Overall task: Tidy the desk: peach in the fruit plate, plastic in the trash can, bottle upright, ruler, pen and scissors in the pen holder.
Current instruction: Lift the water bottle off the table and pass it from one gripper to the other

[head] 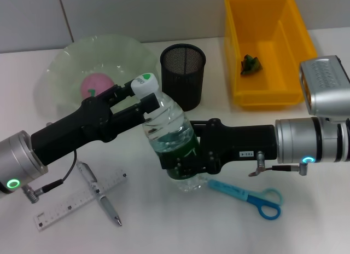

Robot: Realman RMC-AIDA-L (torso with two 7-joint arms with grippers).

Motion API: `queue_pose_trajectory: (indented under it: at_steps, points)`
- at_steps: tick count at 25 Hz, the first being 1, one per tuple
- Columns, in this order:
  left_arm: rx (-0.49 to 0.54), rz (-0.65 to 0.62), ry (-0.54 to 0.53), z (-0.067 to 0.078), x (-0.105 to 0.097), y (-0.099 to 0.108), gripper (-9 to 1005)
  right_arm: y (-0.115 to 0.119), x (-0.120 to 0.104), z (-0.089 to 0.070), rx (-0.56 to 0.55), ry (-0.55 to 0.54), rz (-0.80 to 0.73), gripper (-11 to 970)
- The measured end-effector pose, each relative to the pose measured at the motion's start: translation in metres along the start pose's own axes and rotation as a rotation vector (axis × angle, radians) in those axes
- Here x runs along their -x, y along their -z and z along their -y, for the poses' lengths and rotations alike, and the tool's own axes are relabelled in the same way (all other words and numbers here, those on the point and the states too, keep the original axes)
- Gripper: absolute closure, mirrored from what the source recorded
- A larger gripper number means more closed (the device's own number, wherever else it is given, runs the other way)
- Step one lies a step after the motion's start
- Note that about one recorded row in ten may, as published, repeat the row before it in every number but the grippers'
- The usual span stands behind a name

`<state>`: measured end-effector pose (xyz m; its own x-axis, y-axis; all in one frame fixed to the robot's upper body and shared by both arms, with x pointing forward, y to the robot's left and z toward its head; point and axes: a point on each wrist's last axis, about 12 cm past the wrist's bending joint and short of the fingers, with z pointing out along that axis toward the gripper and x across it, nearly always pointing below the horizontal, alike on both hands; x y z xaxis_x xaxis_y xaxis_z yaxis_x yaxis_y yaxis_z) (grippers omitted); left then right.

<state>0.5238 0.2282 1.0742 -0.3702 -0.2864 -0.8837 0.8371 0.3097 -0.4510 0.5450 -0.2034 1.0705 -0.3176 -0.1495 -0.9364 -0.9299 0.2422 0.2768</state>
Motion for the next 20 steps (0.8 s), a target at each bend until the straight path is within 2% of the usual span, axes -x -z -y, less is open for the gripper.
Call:
queue_pose_trajectory:
  at_steps: [20]
  points:
    - [-0.025, 0.008, -0.002, 0.0009, 0.003, -0.0066, 189, -0.0062, 0.0002, -0.0016, 0.01, -0.009, 0.025, 206]
